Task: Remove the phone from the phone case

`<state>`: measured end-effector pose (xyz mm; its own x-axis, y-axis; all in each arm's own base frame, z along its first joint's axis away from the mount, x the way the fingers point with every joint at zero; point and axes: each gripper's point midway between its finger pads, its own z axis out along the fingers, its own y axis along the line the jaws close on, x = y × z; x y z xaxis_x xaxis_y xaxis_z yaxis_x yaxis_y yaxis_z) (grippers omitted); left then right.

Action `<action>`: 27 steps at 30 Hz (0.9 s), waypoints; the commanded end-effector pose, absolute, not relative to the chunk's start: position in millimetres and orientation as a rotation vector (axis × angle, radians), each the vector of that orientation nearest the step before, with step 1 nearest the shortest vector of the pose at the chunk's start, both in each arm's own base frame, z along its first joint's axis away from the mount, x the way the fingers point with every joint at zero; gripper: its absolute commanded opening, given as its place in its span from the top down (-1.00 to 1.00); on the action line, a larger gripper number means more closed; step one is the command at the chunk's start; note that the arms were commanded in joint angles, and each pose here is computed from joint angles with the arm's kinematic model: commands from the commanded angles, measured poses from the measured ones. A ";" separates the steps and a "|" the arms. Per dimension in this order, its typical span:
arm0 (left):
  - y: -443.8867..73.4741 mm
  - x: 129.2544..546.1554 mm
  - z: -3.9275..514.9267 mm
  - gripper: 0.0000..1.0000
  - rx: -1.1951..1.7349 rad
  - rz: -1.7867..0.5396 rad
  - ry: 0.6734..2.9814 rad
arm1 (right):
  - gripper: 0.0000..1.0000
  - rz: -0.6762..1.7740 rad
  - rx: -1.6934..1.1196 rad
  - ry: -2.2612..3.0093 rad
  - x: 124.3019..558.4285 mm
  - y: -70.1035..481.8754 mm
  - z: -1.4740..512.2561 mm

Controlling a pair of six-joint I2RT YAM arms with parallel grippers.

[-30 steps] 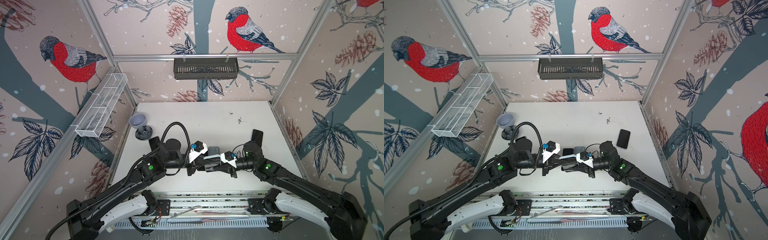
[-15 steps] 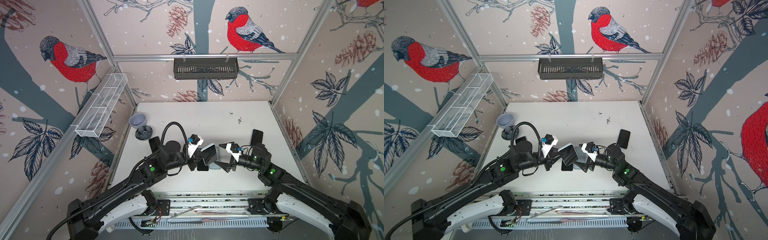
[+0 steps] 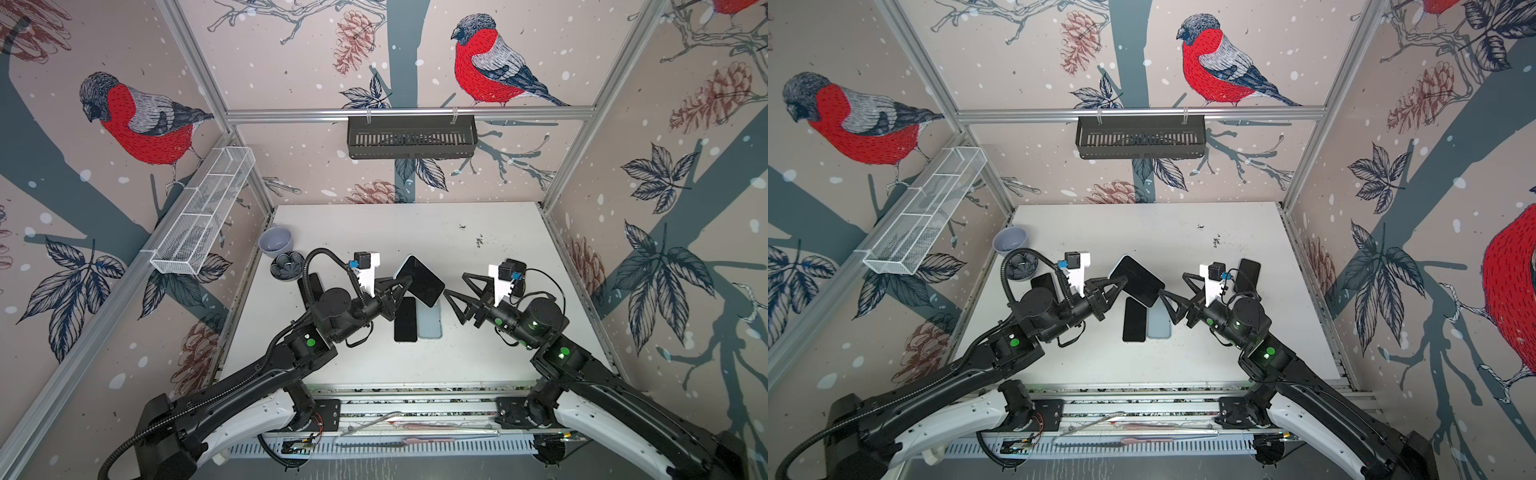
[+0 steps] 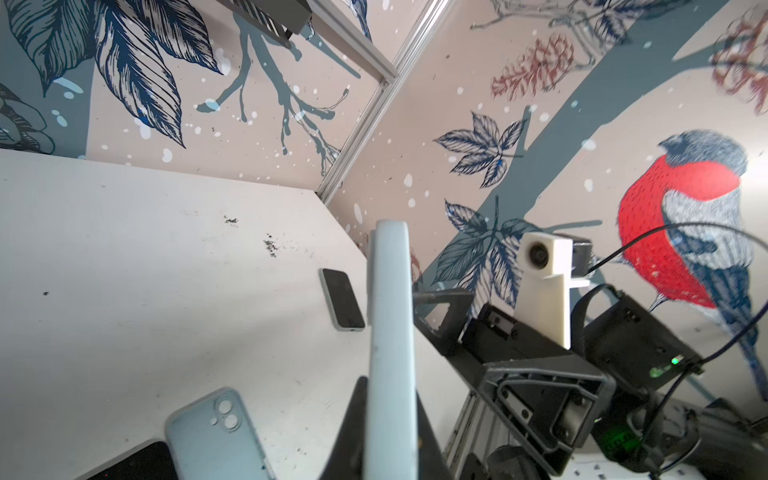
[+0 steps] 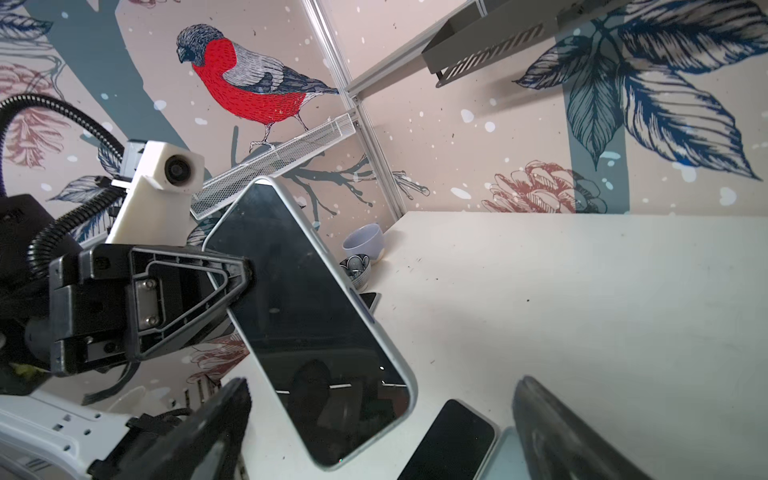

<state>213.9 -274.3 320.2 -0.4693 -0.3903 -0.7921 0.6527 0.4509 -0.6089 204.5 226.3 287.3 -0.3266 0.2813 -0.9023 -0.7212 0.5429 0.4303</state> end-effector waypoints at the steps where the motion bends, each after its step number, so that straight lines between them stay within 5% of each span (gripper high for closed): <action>1: -260.0 211.0 372.1 1.00 0.079 -1.422 1.424 | -1.00 1.169 -0.283 1.637 200.9 224.2 284.0; 10: -250.4 208.4 374.7 1.00 -0.066 -1.588 1.359 | -0.88 1.406 -0.307 1.535 176.8 233.5 277.2; 27: -254.7 205.8 367.3 1.00 -0.098 -1.693 1.342 | -0.30 1.563 -0.425 1.422 150.1 249.0 289.8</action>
<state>213.9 -261.7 338.5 -0.5709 -0.6510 -0.5002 0.5523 0.1462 -0.8207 155.9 249.2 273.4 -0.5158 0.3792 -0.7682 -0.7779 0.1685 0.6054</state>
